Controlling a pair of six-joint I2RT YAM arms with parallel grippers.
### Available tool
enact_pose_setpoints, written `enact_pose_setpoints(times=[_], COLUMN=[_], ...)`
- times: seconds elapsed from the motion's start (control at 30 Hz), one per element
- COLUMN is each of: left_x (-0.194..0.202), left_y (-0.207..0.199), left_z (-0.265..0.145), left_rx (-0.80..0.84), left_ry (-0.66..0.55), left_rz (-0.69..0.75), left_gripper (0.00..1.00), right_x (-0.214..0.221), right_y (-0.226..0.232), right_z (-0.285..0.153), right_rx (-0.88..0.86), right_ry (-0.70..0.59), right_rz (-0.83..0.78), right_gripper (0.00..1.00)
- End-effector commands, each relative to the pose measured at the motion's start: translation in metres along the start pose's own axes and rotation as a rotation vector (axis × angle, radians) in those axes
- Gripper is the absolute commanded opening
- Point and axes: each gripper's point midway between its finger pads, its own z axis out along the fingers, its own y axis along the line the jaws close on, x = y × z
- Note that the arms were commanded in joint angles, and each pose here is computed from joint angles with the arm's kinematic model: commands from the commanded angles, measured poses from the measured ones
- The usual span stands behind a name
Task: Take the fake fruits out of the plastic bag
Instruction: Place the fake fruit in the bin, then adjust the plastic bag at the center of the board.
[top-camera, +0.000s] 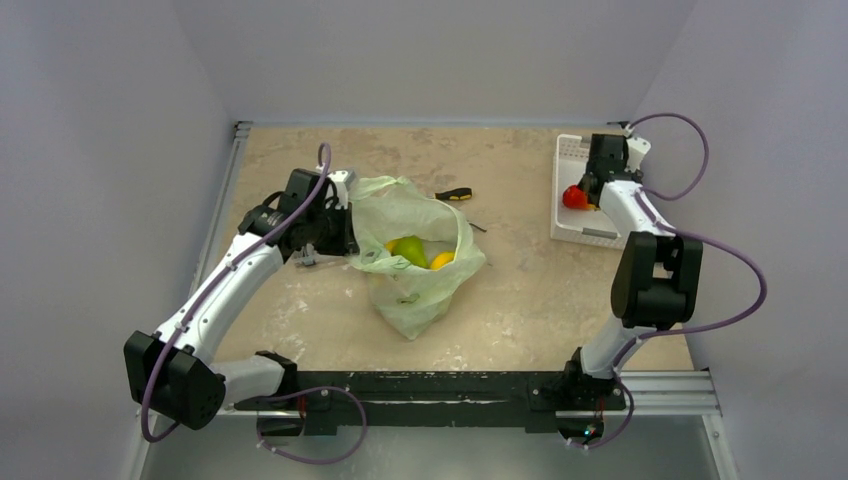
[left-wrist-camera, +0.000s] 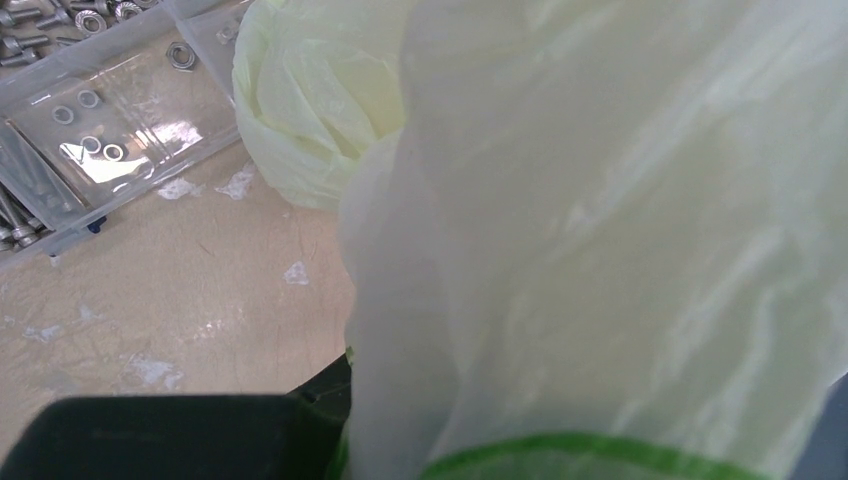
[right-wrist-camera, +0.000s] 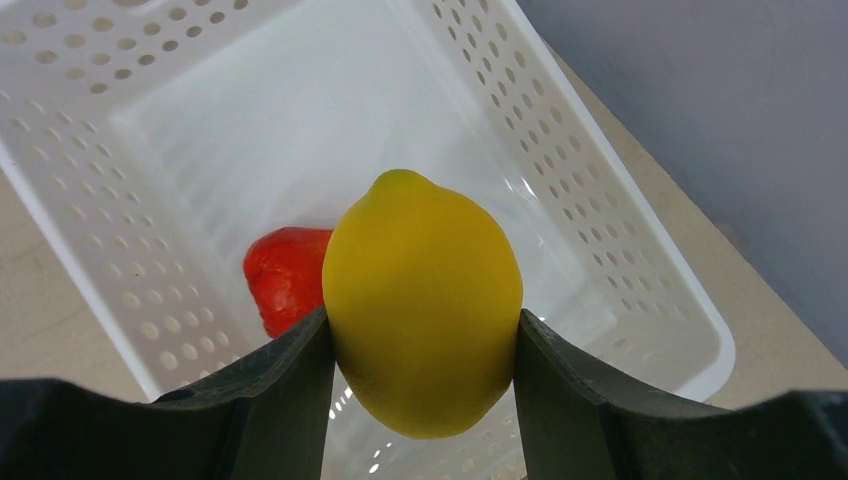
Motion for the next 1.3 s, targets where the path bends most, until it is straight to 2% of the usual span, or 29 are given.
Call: enact_pose_setpoints(times=[0.0,0.2,0.3,0.4,0.57,0.73,0.87,0.97,1.07,1.17,1.27], left_x=[-0.007,-0.01,-0.011,-0.01,-0.01,-0.01,-0.01,-0.009,-0.008,-0.009,-0.009], left_y=[-0.01,-0.009,-0.008,-0.008,-0.011,-0.009,-0.008,-0.008,-0.008,-0.006,-0.002], left_z=[-0.002,-0.007,-0.008,-0.006,-0.005,-0.006,-0.005,-0.003,-0.003,-0.004,-0.003], left_rx=[0.052,0.045,0.036,0.042,0.058,0.046,0.043,0.043,0.04,0.027,0.007], left_ry=[-0.029,-0.059,-0.066,-0.057,-0.055,-0.063,-0.06,-0.055,-0.052,-0.059,-0.06], left_rz=[0.007,0.021,0.023,0.02,0.021,0.027,0.029,0.029,0.036,0.045,0.048], left_gripper=[0.0,0.0,0.0,0.0,0.0,0.0,0.0,0.0,0.0,0.0,0.0], right_x=[-0.005,0.018,0.019,0.02,0.019,0.0,-0.018,-0.016,0.005,0.053,0.103], right_y=[-0.004,-0.006,-0.013,-0.009,-0.002,-0.008,-0.001,0.033,0.08,0.119,0.136], right_z=[-0.002,0.02,0.021,0.019,0.017,-0.001,-0.032,-0.083,-0.147,-0.223,-0.294], right_rx=[0.007,0.055,0.073,0.038,0.002,0.01,-0.068,-0.213,-0.462,-0.813,-1.14], right_ry=[-0.025,0.035,0.01,0.01,0.022,-0.009,-0.046,-0.1,-0.135,-0.089,-0.049], right_rz=[0.012,-0.03,-0.05,-0.062,-0.082,-0.078,-0.042,-0.08,-0.164,-0.249,-0.303], right_gripper=[0.04,0.16,0.39,0.54,0.74,0.85,0.87,0.85,0.78,0.68,0.66])
